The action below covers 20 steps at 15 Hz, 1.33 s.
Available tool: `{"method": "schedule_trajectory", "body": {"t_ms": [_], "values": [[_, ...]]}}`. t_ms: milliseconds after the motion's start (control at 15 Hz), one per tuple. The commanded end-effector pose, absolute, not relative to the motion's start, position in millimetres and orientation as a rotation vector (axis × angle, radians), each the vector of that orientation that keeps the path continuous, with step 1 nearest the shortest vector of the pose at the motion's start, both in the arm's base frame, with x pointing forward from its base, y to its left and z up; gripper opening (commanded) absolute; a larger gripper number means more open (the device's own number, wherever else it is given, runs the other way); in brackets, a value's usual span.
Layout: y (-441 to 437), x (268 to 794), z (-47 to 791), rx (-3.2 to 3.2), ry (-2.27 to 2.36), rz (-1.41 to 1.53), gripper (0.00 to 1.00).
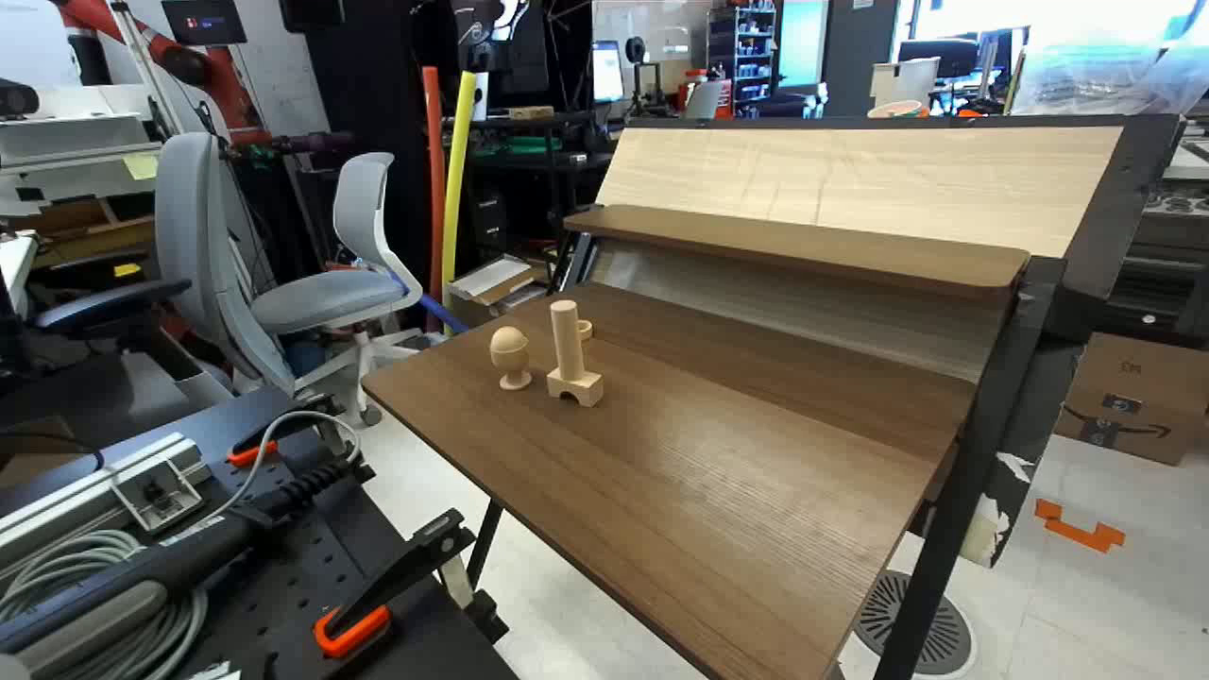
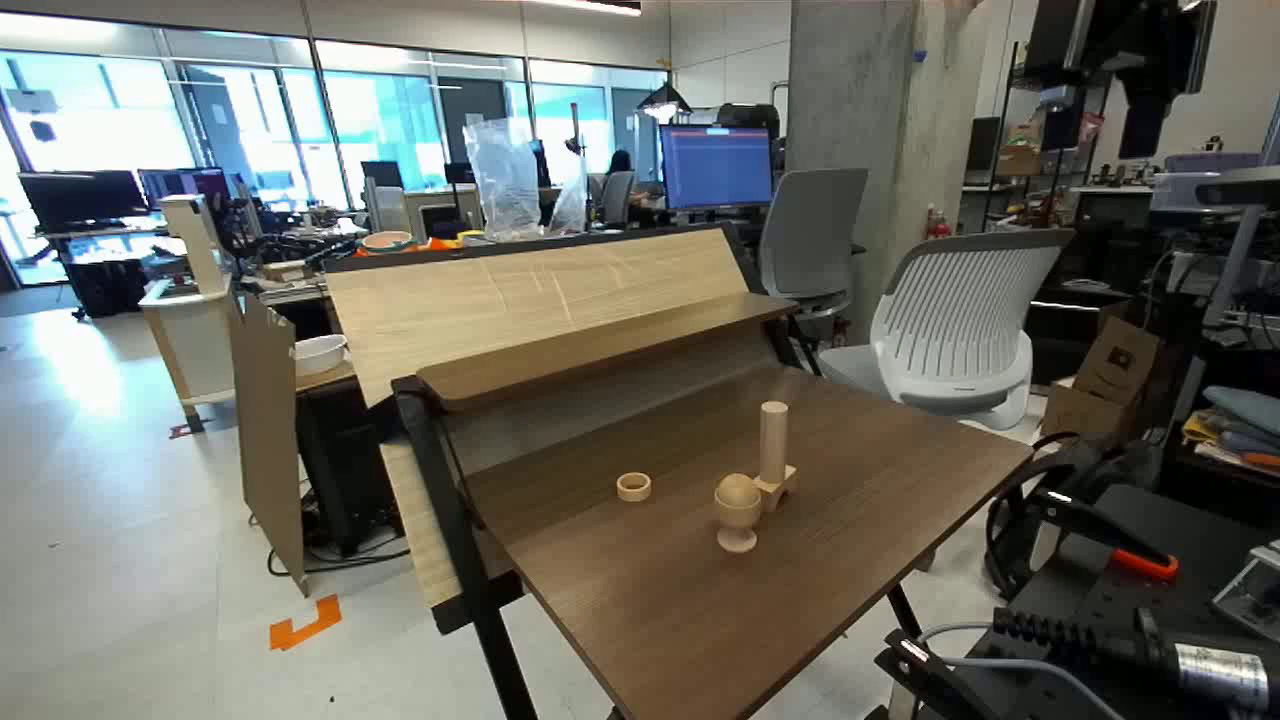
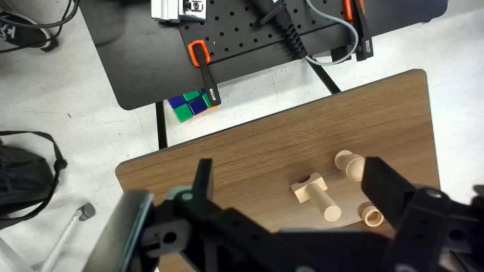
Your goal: Place the wooden ring on the wooden cylinder
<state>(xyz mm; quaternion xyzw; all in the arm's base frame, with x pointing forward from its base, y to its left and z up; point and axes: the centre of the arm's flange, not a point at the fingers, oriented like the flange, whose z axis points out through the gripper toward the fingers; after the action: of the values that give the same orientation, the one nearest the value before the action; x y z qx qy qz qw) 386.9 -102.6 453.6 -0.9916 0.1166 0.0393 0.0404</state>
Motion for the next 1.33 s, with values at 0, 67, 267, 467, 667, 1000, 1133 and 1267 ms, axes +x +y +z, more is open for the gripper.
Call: {"method": "schedule_trajectory", "body": {"t_ms": [0,67,267,467,667,1000,1133,1267], "values": [[-103,387,454,-3.038,0.357,0.120,1.00],[-103,387,454,-3.038,0.357,0.120,1.00],[-103,387,454,-3.038,0.357,0.120,1.00],[-99,392,451,-3.021,0.372,0.095,1.00],[-80,419,445,-2.937,0.403,0.010,1.00],[-37,489,420,-2.862,0.482,-0.067,1.00],[-25,512,407,-2.912,0.426,-0.040,1.00],[-14,537,392,-2.948,0.412,0.013,1.00]]}}
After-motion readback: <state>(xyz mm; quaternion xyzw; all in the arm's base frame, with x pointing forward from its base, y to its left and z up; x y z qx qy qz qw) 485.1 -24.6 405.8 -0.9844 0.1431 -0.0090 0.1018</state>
